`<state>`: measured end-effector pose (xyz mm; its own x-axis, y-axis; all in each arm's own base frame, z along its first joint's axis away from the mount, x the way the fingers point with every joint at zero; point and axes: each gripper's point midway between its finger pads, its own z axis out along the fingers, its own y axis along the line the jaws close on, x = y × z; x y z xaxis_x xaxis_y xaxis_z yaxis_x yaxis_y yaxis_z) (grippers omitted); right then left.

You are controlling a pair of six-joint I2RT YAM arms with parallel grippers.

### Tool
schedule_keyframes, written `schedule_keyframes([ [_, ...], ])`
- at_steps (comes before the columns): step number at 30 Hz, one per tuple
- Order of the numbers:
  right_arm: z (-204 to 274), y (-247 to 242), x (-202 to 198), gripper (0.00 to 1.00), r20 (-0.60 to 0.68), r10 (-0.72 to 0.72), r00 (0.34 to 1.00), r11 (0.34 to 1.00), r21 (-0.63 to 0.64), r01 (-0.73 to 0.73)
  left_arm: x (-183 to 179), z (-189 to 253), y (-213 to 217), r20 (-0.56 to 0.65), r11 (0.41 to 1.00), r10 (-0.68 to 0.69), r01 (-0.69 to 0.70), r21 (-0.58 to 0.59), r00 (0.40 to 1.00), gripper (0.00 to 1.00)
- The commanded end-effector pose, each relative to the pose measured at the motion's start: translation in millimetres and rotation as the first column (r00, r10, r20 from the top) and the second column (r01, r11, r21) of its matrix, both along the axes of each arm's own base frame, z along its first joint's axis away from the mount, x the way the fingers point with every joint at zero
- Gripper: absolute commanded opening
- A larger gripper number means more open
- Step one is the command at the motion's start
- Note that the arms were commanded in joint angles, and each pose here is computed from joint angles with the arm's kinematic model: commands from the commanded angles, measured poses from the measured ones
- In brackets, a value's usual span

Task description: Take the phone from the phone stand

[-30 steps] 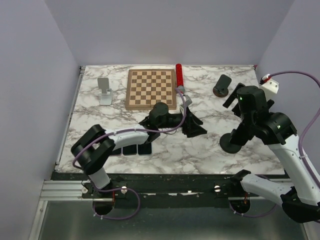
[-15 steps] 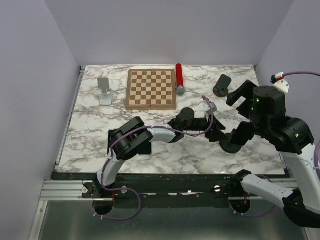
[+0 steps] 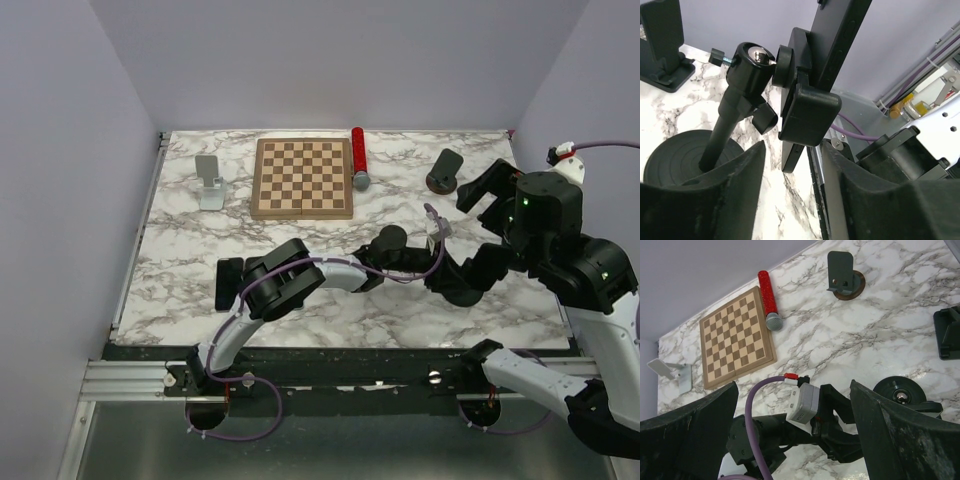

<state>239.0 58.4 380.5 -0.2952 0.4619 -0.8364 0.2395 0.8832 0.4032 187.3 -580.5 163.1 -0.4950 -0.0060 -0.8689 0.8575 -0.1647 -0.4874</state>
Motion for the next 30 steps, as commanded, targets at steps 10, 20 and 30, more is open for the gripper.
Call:
schedule_keyframes([
  [10, -4.3, -6.7, -6.4, 1.0, -0.02, 0.007, 1.0, 0.999, -0.044, -0.008, -3.2, 11.6, -13.0, 0.02, 0.997, -0.008, 0.009, -0.071, 1.0, 0.42],
  [20, -8.8, -7.8, -7.4, 1.0, -0.037, 0.003, 0.999, 0.999, -0.054, -0.005, -2.0, 16.7, -12.9, 0.064, 0.996, 0.015, -0.01, -0.087, 0.998, 0.19],
  [30, -19.5, -4.4, -5.6, 1.0, -0.056, 0.009, 0.998, 0.999, -0.051, -0.012, 10.1, 29.4, 21.7, 0.142, 0.987, 0.141, -0.129, -0.093, 0.98, 0.0],
])
